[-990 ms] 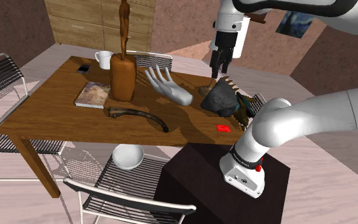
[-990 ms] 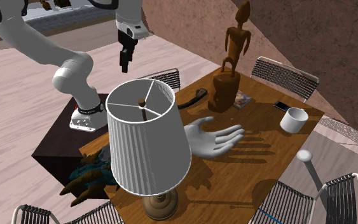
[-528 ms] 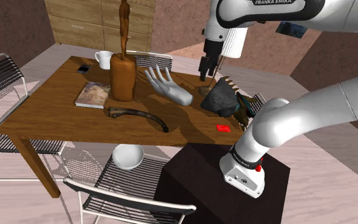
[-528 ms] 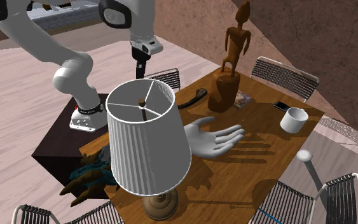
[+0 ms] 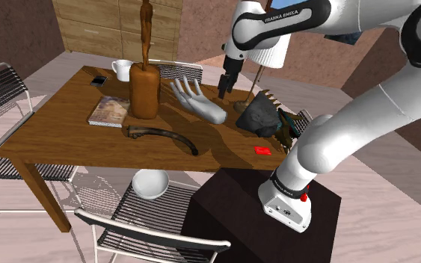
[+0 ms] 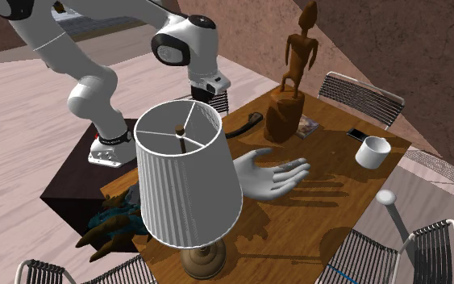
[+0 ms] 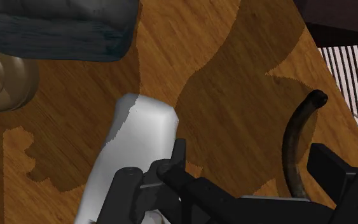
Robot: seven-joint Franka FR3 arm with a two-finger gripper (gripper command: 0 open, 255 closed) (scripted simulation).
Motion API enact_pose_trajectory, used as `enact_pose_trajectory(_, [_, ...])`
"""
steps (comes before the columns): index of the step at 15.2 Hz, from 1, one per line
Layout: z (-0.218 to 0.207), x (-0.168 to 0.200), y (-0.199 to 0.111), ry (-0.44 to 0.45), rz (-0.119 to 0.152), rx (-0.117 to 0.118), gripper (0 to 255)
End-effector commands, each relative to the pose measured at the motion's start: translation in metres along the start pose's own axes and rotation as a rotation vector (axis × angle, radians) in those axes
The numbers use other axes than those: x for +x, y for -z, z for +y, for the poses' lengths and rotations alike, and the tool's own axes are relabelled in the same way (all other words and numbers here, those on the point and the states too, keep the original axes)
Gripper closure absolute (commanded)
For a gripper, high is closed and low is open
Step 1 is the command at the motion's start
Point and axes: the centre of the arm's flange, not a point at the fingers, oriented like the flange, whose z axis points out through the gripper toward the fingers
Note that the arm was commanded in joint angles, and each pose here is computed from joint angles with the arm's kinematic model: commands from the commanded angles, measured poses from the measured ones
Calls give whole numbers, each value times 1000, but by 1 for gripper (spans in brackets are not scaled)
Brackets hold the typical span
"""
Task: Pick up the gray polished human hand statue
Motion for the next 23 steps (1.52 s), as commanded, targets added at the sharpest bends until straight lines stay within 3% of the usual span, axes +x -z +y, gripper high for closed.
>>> enact_pose_trajectory(1, [8, 18, -12, 27, 27, -1, 0])
enact_pose_trajectory(17, [65, 175, -96, 226, 212, 6, 0])
enact_pose_trajectory(23, [67, 176, -128, 226, 212, 6, 0])
